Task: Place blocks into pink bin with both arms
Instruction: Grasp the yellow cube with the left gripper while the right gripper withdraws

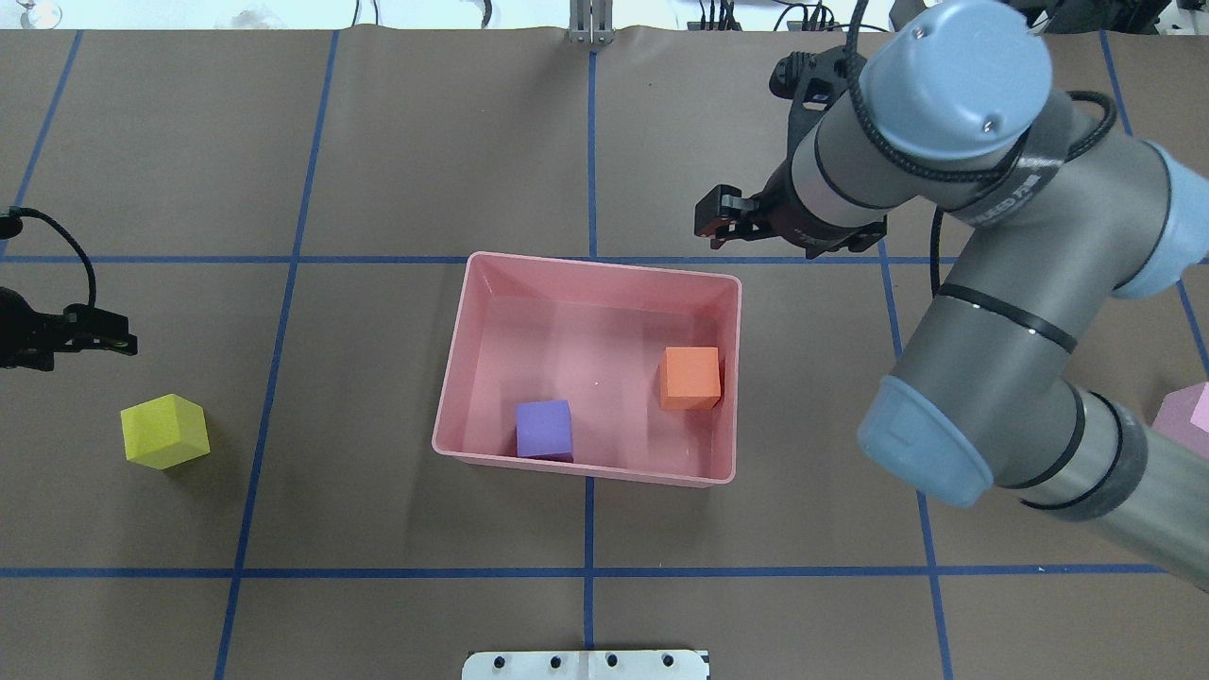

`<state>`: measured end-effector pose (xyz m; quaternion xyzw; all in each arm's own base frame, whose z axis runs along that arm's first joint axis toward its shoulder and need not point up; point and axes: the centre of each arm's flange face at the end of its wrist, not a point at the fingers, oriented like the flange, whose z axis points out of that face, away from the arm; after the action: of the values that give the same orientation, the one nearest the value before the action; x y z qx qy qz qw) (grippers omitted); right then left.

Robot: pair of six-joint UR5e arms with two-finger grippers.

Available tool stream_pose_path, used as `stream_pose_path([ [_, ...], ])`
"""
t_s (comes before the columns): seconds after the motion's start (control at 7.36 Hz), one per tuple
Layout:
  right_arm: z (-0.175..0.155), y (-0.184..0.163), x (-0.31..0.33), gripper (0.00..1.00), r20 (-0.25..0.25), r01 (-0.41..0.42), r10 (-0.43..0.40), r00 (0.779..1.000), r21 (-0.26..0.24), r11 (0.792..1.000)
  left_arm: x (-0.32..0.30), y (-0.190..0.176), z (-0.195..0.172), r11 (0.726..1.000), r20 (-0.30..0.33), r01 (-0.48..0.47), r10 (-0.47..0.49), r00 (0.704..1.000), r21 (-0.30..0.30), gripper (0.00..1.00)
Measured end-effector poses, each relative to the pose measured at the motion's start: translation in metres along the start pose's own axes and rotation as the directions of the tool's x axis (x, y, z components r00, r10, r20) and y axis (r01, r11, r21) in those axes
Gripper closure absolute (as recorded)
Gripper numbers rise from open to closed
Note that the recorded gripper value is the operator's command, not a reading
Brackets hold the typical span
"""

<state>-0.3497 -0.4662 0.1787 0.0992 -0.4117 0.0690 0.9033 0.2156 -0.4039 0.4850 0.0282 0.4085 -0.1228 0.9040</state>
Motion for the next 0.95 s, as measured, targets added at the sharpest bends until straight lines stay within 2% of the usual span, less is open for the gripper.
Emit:
stream_pose_path([
  [0.41, -0.013, -0.037, 0.064, 0.0, -0.009, 0.099, -0.099, 0.995, -0.026, 0.995, 0.02, 0.026, 0.026, 0.998, 0.033, 0.058, -0.059, 0.998, 0.005, 0.0],
  [0.95, -0.008, -0.049, 0.116, 0.0, -0.044, 0.166, -0.169, 0.985, -0.05, 0.985, 0.021, 0.054, 0.052, 1.0, 0.084, 0.029, -0.028, 0.996, -0.012, 0.0],
])
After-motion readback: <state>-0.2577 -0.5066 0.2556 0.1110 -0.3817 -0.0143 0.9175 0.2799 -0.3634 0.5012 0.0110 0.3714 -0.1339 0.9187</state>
